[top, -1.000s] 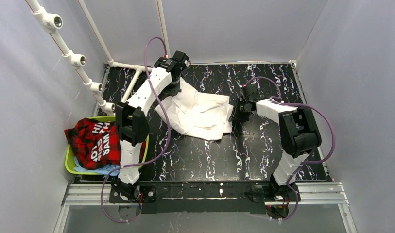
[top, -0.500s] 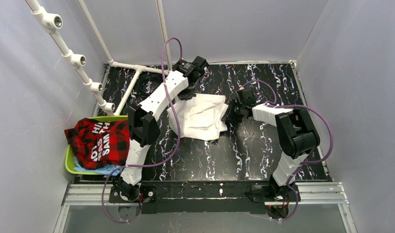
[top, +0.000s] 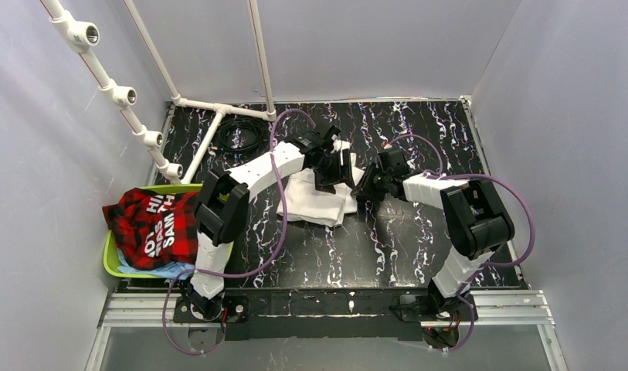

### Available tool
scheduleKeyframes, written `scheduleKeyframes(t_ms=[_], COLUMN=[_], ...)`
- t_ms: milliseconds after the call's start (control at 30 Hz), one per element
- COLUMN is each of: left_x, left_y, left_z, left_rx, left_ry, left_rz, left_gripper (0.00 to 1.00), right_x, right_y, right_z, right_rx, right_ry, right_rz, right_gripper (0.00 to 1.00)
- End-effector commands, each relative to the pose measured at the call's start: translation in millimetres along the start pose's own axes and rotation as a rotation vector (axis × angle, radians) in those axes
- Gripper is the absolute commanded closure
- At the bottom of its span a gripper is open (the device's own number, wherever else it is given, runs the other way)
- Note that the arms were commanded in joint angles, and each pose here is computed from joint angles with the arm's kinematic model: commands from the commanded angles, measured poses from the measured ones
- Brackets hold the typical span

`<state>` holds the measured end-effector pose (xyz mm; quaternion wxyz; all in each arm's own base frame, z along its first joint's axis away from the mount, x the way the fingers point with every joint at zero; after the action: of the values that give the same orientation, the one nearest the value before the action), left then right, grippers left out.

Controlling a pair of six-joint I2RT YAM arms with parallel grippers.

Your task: Set up the pet bed

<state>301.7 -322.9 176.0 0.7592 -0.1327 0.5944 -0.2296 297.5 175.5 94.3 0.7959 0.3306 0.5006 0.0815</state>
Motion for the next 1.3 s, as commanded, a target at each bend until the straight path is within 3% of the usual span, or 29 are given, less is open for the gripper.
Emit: scheduleKeyframes(t_ms=[0,133,267,367,700,833,1000,1133,1267], left_x=[-80,-90,-91,-94,-93,-87,-77,-72,-70], left_y=[-25,1,28,44,88,101,110,113,114], left_z=[33,29,23,20,4,3,3,5,8], left_rx=[0.108,0.104,0.075,0.056,-0.006,-0.022,-0.035,-0.047,-0.053], left_ry=[-0.229,-0.261,-0.251,-0.244,-0.183,-0.151,-0.110,-0.098,-0.096], left_rz=[-0.234,-0.157,-0.078,-0.027,0.112,0.136,0.141,0.125,0.112], left_gripper=[0.37,0.37,0.38,0.38,0.43,0.48,0.51,0.52,0.53], right_x=[-20,-53,-69,-61,-1,10,9,11,18], right_y=[-25,-7,22,43,72,68,75,74,61], right_z=[-21,-9,7,24,63,60,51,41,35], right_rx=[0.005,-0.054,-0.177,-0.264,-0.335,-0.308,-0.287,-0.215,-0.166], right_ry=[0.033,-0.062,-0.126,-0.130,-0.098,-0.056,-0.009,0.055,0.068], right_rz=[-0.170,-0.138,0.021,0.114,0.170,0.175,0.306,0.362,0.284], right_gripper=[0.61,0.45,0.24,0.20,0.29,0.36,0.39,0.49,0.53])
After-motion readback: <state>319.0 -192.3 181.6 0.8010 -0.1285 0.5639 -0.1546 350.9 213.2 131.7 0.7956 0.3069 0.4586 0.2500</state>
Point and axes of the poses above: each gripper's point midway between its finger pads, its own x axis out along the fingers, its own y axis along the line the jaws close on, z = x × y, the point moved 9 cm from there along -x, back along the fingers, and after that the axes turned 6 degrees about x, right-handed, at the moved point
